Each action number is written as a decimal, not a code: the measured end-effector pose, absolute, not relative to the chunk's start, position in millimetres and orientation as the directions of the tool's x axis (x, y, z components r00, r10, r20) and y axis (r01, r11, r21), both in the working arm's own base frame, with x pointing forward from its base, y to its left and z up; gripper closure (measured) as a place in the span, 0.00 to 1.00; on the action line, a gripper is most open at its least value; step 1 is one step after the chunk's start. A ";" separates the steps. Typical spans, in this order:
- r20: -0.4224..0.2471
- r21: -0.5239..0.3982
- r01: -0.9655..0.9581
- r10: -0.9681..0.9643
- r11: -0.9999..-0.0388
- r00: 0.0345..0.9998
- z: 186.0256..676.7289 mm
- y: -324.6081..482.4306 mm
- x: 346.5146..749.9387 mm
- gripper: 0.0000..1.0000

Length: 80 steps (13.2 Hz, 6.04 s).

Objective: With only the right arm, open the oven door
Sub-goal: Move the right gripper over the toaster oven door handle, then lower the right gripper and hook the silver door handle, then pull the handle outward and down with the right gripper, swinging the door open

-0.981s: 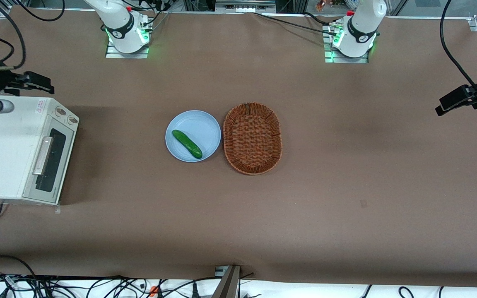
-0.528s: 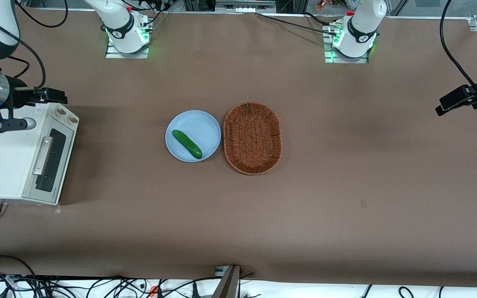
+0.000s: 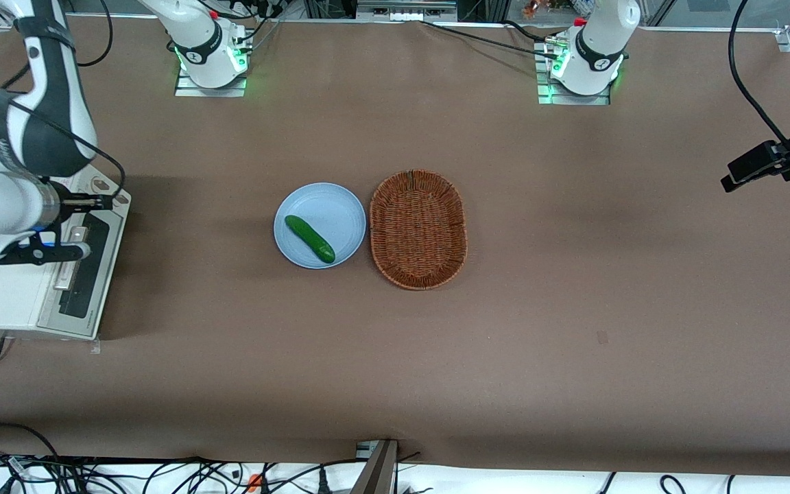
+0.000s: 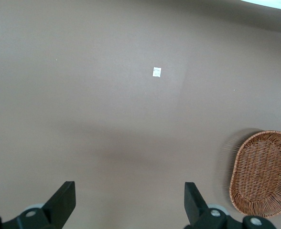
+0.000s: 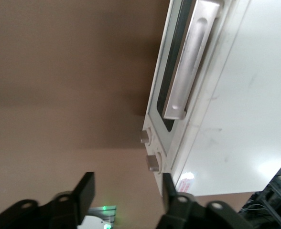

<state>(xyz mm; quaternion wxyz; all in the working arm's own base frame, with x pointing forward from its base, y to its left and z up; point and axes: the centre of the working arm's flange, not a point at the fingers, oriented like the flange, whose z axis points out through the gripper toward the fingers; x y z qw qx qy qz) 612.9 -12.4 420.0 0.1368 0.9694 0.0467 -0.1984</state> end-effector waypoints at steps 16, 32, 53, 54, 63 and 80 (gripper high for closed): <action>-0.406 0.503 0.336 0.126 -0.797 0.905 340.1 -14.5 650.0 0.99; -0.408 0.486 0.333 0.127 -0.808 0.904 331.2 -28.7 652.6 0.99; -0.303 0.280 0.268 0.180 -0.922 0.936 212.5 66.1 662.9 0.99; -0.302 0.276 0.269 0.182 -0.923 0.936 205.7 66.4 663.0 0.99; -0.284 0.229 0.185 0.116 -0.956 0.952 177.5 55.8 666.1 0.99; -0.256 0.167 0.067 0.022 -0.984 0.966 246.9 90.8 680.0 0.92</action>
